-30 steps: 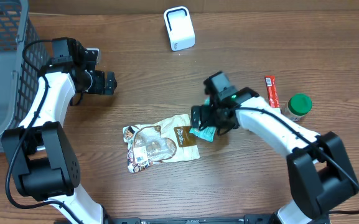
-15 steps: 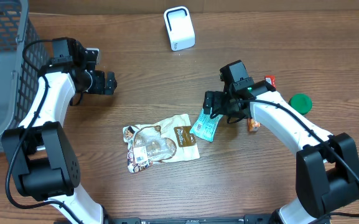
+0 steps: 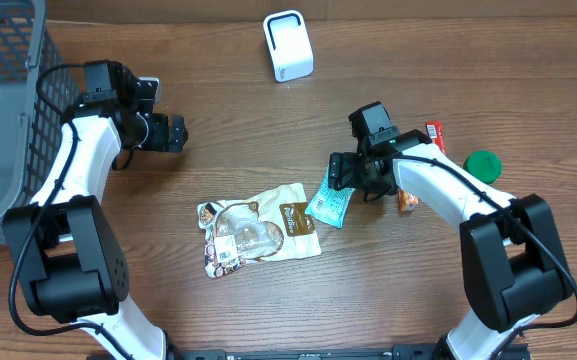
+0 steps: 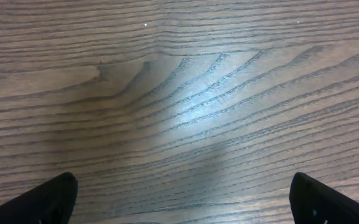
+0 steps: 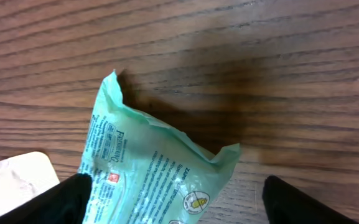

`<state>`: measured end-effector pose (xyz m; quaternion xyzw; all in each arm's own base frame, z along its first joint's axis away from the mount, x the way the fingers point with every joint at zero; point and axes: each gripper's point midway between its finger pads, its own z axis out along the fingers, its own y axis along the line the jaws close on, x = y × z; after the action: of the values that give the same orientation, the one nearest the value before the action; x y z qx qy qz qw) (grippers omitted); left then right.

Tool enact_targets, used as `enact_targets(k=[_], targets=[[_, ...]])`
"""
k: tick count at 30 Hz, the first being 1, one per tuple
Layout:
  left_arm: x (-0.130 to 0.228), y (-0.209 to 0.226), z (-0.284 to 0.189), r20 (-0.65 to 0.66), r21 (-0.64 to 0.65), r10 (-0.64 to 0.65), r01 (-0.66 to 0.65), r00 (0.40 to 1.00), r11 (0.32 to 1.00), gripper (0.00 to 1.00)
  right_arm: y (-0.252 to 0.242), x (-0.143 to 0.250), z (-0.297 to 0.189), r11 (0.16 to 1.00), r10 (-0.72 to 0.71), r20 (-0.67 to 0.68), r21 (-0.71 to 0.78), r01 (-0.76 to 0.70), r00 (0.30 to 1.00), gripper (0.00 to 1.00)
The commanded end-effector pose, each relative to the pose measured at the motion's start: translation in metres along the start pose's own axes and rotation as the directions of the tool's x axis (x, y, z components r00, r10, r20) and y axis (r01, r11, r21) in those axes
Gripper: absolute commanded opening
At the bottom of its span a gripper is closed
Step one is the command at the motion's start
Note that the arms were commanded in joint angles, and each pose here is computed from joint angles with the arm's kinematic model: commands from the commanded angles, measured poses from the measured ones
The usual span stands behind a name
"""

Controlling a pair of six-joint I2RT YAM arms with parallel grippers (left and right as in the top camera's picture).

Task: Scan the item barcode
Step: 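Grasp the teal packet's edge with the right gripper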

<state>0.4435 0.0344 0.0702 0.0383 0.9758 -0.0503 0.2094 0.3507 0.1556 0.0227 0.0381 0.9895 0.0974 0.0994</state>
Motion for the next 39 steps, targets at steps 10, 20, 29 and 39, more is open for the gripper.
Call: enact_targets(k=[10,20,29,39], targets=[[-0.016,-0.004,-0.017,0.055,-0.004,0.024,-0.023,0.998,1.000,1.00,0.007,0.026,-0.001,0.993,0.104,-0.137,-0.040,-0.110,0.985,0.79],[-0.016,-0.004,-0.017,0.055,-0.004,0.024,-0.023,0.998,1.000,1.00,0.030,0.063,-0.006,0.990,0.081,-0.275,-0.088,-0.109,0.958,0.63],[-0.016,-0.004,-0.017,0.055,-0.004,0.024,-0.023,0.998,1.000,1.00,0.070,0.062,-0.001,0.973,0.160,-0.234,-0.128,-0.194,0.959,0.58],[-0.016,-0.004,-0.017,0.055,-0.004,0.024,-0.023,0.998,1.000,1.00,0.117,0.039,-0.018,0.945,0.016,-0.133,-0.321,-0.058,0.991,0.59]])
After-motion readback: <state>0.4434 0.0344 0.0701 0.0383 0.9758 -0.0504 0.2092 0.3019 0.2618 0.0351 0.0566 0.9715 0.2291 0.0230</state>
